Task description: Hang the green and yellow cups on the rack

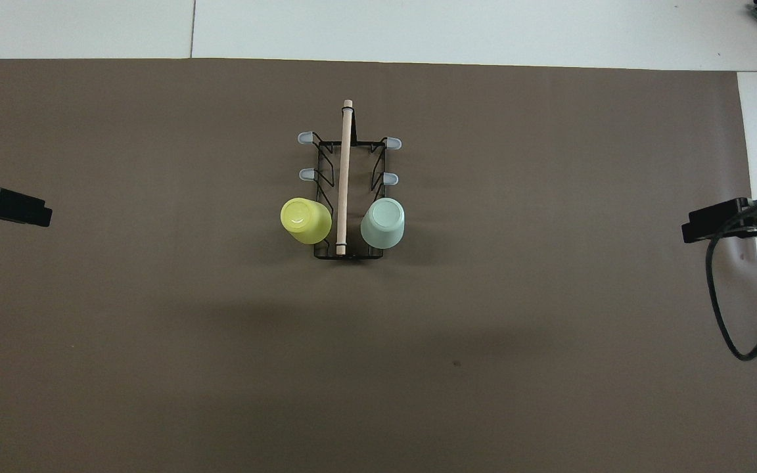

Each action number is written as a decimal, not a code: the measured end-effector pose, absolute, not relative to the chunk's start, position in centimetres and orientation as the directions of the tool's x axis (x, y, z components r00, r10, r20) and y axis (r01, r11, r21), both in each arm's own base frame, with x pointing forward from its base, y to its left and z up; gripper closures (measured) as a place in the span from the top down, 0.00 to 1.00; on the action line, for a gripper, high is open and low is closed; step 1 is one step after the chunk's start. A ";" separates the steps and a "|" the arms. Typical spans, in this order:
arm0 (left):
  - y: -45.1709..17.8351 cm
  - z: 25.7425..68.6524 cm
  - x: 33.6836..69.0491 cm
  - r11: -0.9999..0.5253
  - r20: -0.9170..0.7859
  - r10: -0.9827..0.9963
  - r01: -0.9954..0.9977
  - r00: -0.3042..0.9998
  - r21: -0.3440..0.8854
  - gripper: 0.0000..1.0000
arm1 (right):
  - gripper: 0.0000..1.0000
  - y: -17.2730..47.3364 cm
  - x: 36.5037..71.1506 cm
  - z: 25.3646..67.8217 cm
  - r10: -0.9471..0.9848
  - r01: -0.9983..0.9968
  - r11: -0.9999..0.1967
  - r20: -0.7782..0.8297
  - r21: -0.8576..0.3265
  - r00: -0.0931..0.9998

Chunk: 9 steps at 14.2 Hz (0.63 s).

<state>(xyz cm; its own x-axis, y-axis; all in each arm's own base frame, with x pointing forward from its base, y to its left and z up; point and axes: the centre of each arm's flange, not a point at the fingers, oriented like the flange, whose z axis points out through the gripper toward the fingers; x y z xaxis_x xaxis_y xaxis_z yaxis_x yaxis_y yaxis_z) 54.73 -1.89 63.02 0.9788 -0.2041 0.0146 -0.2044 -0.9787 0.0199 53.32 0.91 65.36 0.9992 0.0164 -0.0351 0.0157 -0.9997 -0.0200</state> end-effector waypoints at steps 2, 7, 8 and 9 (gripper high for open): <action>-1.9 62.8 54.6 -0.979 0.009 -0.205 -0.205 0.979 0.021 1.00 | 1.00 0.9 53.4 65.4 0.016 0.016 -1.000 -0.031 -0.020 0.999; -2.0 62.6 54.5 -0.978 0.005 -0.206 -0.206 0.979 0.022 1.00 | 1.00 0.9 53.4 65.4 0.016 0.015 -1.000 -0.031 -0.020 0.999; -2.0 62.6 54.5 -0.978 0.005 -0.207 -0.207 0.978 0.022 1.00 | 1.00 0.9 53.4 65.4 0.016 0.015 -1.000 -0.031 -0.020 0.999; -2.1 62.6 54.4 -0.978 0.006 -0.208 -0.208 0.978 0.022 1.00 | 1.00 0.9 53.4 65.4 0.015 0.015 -1.000 -0.030 -0.020 0.999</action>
